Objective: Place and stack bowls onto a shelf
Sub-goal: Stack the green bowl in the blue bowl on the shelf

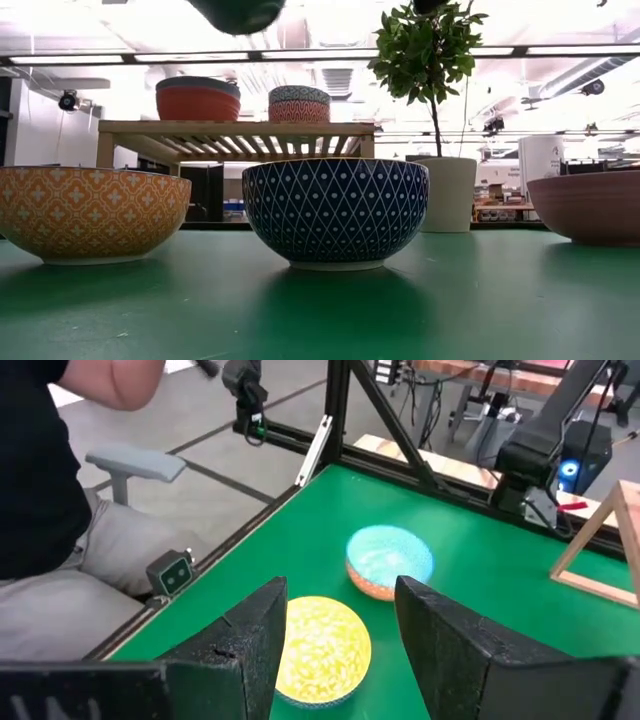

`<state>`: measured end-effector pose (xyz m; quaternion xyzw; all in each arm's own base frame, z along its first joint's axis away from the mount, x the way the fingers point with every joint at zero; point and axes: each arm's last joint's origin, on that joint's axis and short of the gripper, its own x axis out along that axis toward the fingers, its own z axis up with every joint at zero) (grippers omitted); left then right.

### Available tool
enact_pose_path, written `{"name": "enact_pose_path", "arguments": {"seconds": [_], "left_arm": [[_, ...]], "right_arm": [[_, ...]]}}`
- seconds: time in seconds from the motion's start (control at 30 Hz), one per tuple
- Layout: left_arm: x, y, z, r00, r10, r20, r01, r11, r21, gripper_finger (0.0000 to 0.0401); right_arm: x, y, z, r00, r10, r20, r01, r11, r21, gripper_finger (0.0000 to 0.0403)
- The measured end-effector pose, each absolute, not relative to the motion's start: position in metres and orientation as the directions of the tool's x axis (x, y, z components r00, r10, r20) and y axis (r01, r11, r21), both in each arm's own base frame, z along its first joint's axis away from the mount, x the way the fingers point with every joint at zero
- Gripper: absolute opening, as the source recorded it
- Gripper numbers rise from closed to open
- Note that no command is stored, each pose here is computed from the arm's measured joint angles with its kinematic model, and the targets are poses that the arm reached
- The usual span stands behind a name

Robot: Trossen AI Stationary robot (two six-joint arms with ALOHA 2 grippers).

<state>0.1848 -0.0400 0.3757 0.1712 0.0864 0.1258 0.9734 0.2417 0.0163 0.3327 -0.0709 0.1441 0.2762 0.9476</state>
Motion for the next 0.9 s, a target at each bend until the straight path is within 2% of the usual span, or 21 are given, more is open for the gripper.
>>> {"name": "enact_pose_path", "arguments": {"seconds": [0.1, 0.2, 0.4, 0.47, 0.63, 0.9], "left_arm": [[0.172, -0.031, 0.395, 0.897, 0.423, -0.126, -0.339, 0.844, 0.416, 0.0000], [0.162, -0.018, 0.413, 0.796, 0.577, -0.182, -0.445, 0.763, 0.469, 0.0000], [0.151, 0.011, 0.431, 0.593, 0.721, -0.359, -0.561, 0.689, 0.458, 0.0000], [0.151, 0.020, 0.432, 0.549, 0.722, -0.420, -0.563, 0.691, 0.453, 0.0000], [0.161, 0.039, 0.429, 0.584, 0.614, -0.530, -0.503, 0.787, 0.358, 0.0000], [0.174, 0.058, 0.419, 0.537, 0.610, -0.582, -0.510, 0.785, 0.352, 0.0000]], "right_arm": [[0.244, 0.016, 0.330, 0.805, 0.498, -0.323, -0.541, 0.839, -0.054, 0.0178], [0.247, 0.015, 0.328, 0.817, 0.469, -0.334, -0.517, 0.854, -0.064, 0.0178], [0.251, 0.014, 0.324, 0.829, 0.433, -0.353, -0.485, 0.872, -0.070, 0.0178], [0.253, 0.014, 0.323, 0.829, 0.433, -0.354, -0.485, 0.872, -0.070, 0.0178], [0.256, 0.014, 0.319, 0.823, 0.433, -0.369, -0.484, 0.873, -0.055, 0.0178], [0.260, 0.014, 0.313, 0.811, 0.432, -0.394, -0.479, 0.878, -0.021, 0.0178]]}}
